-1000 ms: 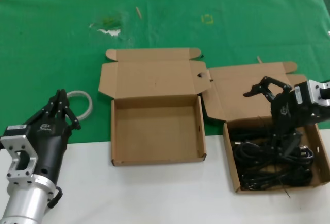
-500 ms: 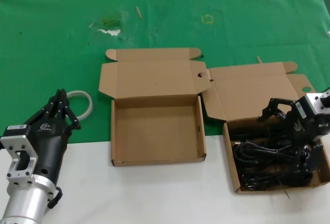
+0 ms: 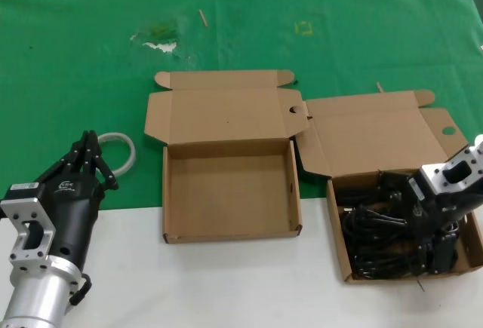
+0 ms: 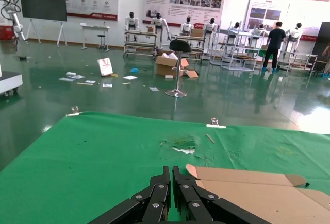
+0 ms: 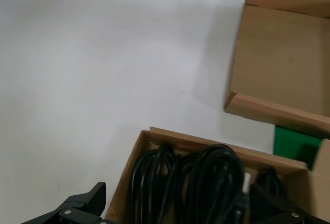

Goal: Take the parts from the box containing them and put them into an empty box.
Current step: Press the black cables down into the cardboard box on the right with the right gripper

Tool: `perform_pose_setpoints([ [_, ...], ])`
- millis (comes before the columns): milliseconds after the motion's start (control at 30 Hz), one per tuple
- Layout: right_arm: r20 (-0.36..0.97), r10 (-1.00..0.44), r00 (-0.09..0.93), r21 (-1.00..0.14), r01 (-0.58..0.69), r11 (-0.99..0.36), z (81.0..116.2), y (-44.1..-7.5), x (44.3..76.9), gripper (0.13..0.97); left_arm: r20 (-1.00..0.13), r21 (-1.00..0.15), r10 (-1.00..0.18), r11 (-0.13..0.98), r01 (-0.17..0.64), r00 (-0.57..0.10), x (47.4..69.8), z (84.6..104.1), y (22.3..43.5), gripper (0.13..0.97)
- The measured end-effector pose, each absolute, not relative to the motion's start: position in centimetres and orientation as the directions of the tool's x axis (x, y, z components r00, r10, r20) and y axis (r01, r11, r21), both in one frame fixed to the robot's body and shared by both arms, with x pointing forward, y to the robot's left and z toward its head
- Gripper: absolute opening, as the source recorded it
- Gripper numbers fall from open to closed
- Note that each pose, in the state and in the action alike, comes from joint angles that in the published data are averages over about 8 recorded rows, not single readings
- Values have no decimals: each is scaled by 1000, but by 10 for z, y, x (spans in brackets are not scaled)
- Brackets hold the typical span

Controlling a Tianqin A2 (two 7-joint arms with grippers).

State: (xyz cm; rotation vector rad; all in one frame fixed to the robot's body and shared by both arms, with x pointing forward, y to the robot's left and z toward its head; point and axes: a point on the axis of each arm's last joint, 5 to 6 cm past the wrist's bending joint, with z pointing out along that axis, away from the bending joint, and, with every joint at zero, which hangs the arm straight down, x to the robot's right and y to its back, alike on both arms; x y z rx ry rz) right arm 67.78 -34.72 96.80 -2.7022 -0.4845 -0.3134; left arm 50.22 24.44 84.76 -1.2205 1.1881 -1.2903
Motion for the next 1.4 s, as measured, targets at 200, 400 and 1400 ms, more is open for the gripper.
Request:
perform_pose_setpoints([
  [200,273,294,916,-323,375,-869,957,-340,683,966,61,-998,-998,-61,22,-35,502,848,244,156],
  [400,280,283,917,-321,367,-873,956,-337,691,966,61,-998,-998,-61,22,-35,502,848,244,156],
  [1400,288,250,924,-318,339,-885,954,-339,697,690,61,-998,-998,-61,22,-35,502,848,244,156],
])
